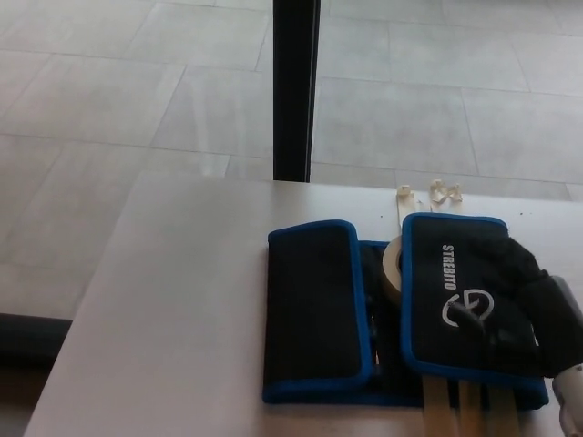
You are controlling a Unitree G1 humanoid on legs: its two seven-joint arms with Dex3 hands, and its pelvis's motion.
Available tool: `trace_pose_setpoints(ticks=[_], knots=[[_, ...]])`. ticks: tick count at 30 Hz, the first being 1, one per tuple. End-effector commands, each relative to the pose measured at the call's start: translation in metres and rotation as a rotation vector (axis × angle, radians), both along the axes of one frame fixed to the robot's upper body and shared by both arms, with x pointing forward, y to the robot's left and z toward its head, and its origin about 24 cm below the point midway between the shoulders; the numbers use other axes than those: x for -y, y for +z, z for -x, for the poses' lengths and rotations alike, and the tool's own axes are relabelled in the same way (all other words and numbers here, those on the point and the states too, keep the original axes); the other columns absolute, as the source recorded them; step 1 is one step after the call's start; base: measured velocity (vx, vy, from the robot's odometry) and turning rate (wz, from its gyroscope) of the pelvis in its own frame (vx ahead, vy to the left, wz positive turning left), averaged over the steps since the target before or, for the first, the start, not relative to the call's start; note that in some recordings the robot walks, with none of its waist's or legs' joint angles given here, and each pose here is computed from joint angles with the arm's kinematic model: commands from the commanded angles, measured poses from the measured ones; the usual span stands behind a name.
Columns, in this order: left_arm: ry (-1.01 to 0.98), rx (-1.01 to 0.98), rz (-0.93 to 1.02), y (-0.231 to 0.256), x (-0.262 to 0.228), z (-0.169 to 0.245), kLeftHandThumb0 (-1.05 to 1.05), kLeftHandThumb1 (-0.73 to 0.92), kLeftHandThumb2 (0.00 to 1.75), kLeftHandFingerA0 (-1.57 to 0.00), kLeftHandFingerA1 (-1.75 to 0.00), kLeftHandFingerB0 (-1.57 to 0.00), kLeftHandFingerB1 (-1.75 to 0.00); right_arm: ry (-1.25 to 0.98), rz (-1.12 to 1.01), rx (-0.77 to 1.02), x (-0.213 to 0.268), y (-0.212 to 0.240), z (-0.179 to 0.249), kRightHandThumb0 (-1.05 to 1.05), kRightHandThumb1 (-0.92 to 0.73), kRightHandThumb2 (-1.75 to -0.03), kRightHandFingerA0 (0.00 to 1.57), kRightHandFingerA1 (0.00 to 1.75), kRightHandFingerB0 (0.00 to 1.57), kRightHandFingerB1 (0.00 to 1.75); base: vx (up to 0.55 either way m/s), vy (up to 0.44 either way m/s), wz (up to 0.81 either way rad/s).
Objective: The robot uses its right hand to open a black folded toolkit cover kept in the middle of the desk
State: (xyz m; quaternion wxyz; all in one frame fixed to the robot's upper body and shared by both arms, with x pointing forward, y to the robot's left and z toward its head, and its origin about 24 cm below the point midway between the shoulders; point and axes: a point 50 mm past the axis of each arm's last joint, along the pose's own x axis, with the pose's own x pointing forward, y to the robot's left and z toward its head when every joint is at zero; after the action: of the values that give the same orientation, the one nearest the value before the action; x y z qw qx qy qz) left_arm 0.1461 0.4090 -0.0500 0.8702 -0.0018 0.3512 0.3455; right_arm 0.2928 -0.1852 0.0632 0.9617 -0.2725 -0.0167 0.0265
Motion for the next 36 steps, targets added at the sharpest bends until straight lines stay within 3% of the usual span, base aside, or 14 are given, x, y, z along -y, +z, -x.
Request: trace_pose_setpoints(ticks=[1,3,7,12,13,17,21,23,24,26,28,34,35,36], knots=[[0.020,0.011,-0.019,0.009,-0.010,0.001,-0.70,0.69,0.60,-0.59,-0.66,-0.51,-0.47,0.413,0.688,0.131,-0.016,-0.013,0.039,-0.59,-0.68,-0.60,0.30,0.56,0.30,0.34,0.00,0.000,0.00],[0.038,0.012,-0.017,0.010,-0.011,0.000,-0.69,0.53,0.95,-0.58,-0.71,-0.48,-0.60,0.421,0.764,0.154,-0.010,-0.015,0.041,-0.60,-0.69,-0.61,0.31,0.56,0.29,0.36,0.00,0.000,0.00],[0.045,0.015,-0.011,0.009,-0.011,0.000,-0.69,0.52,0.94,-0.59,-0.73,-0.49,-0.60,0.419,0.858,0.153,0.004,-0.013,0.040,-0.63,-0.52,-0.88,0.28,0.61,0.25,0.49,0.00,0.000,0.00],[0.040,0.021,-0.011,0.010,-0.011,0.000,-0.68,0.52,0.94,-0.58,-0.72,-0.49,-0.61,0.374,0.959,0.147,0.022,-0.009,0.032,-0.60,-0.71,-0.61,0.29,0.56,0.32,0.37,0.00,0.000,0.00],[0.042,0.022,-0.007,0.010,-0.011,0.000,-0.70,0.68,0.60,-0.62,-0.67,-0.52,-0.48,0.363,0.994,0.158,0.026,-0.008,0.031,-0.63,-0.69,-0.62,0.28,0.56,0.31,0.35,0.00,0.000,0.00],[0.036,0.018,-0.017,0.011,-0.011,-0.002,-0.69,0.52,0.95,-0.58,-0.72,-0.49,-0.60,0.349,1.106,0.205,0.030,-0.001,0.022,-0.60,-0.69,-0.61,0.25,0.59,0.32,0.36,0.00,0.000,0.00],[0.049,0.034,-0.008,0.013,-0.011,-0.006,-0.71,0.67,0.60,-0.61,-0.68,-0.54,-0.48,0.340,1.160,0.217,0.026,-0.007,0.018,-0.63,-0.71,-0.61,0.22,0.59,0.29,0.38,0.00,0.000,0.00],[0.044,0.036,-0.009,0.013,-0.011,-0.007,-0.68,0.52,0.94,-0.58,-0.72,-0.48,-0.60,0.347,1.174,0.218,0.023,-0.012,0.018,-0.63,-0.71,-0.61,0.21,0.58,0.29,0.37,0.00,0.000,0.00],[0.043,0.030,-0.012,0.012,-0.011,-0.006,-0.69,0.68,0.60,-0.61,-0.67,-0.54,-0.48,0.365,1.203,0.207,0.018,-0.016,0.019,-0.63,-0.71,-0.61,0.20,0.55,0.26,0.35,0.00,0.000,0.00],[0.044,0.029,-0.011,0.012,-0.011,-0.006,-0.69,0.52,0.94,-0.58,-0.72,-0.48,-0.59,0.375,1.221,0.207,0.016,-0.020,0.019,-0.66,-0.71,-0.62,0.17,0.56,0.23,0.35,0.00,0.000,0.00],[0.044,0.033,-0.011,0.012,-0.011,-0.006,-0.71,0.69,0.60,-0.60,-0.70,-0.54,-0.50,0.391,1.248,0.206,0.012,-0.023,0.020,-0.69,-0.70,-0.61,0.13,0.55,0.21,0.34,0.00,0.000,0.00],[0.056,0.031,-0.008,0.012,-0.011,-0.004,-0.70,0.67,0.60,-0.60,-0.68,-0.57,-0.49,0.442,1.287,0.206,0.012,-0.026,0.025,-0.72,-0.66,-0.60,0.11,0.52,0.14,0.34,0.00,0.000,0.00],[0.056,0.034,-0.006,0.012,-0.011,-0.004,-0.69,0.51,0.95,-0.57,-0.71,-0.45,-0.58,0.442,1.297,0.205,0.013,-0.027,0.025,-0.72,-0.64,-0.60,0.10,0.51,0.15,0.33,0.00,0.000,0.00],[0.051,0.037,-0.005,0.012,-0.011,-0.004,-0.71,0.67,0.61,-0.58,-0.67,-0.51,-0.46,0.444,1.320,0.196,0.016,-0.028,0.025,-0.39,-0.36,-0.97,0.02,0.54,0.00,0.50,0.00,0.000,0.00]])
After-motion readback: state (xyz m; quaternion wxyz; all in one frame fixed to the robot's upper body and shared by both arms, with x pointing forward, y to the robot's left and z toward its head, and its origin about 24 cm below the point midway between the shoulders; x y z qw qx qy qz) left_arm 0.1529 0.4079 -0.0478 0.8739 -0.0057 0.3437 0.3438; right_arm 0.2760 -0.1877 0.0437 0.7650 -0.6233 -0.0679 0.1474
